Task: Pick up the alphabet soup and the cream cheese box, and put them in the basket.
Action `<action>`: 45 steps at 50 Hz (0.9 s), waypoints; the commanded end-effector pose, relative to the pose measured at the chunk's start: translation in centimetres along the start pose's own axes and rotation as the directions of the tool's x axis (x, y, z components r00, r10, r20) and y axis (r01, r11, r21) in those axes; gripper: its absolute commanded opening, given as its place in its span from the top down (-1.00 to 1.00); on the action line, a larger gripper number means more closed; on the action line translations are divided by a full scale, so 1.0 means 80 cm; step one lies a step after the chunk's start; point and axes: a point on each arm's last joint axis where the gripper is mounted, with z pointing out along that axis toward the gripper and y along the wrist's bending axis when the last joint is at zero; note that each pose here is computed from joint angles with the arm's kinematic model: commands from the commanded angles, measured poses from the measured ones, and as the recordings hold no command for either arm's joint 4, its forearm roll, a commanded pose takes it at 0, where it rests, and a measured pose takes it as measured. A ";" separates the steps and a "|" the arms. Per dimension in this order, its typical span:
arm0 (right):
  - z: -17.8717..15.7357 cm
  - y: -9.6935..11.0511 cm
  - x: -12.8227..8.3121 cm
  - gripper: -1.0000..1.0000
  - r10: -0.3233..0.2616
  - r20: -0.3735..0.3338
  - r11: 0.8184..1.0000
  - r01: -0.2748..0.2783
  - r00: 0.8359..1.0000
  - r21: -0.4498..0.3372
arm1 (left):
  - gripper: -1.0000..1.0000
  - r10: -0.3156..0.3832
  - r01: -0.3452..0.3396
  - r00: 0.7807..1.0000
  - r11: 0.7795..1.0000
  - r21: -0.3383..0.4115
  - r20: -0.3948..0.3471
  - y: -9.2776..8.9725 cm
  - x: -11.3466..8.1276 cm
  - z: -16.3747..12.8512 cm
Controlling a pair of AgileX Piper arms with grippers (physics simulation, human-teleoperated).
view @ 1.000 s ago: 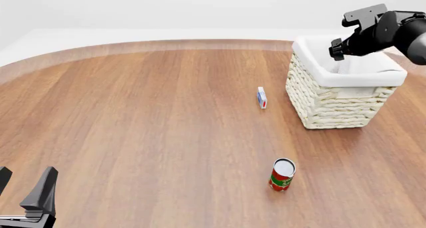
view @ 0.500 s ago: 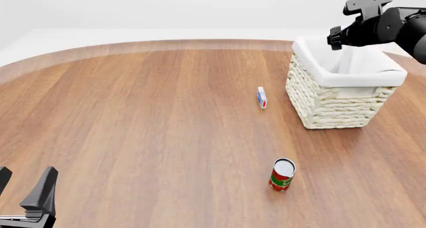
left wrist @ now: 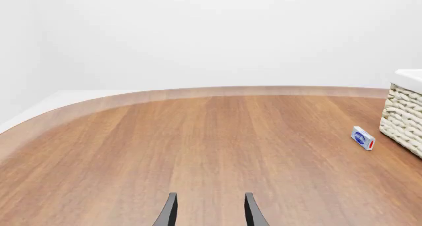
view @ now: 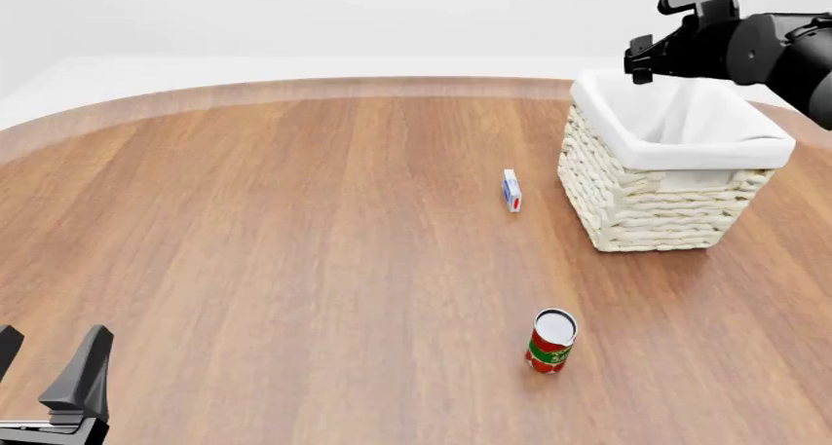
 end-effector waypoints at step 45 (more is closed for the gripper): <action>-0.056 0.113 -0.026 -1.00 -0.100 0.200 0.978 0.133 0.975 -0.159 | -1.00 0.000 0.000 1.000 1.000 0.000 0.000 0.000 0.000 0.000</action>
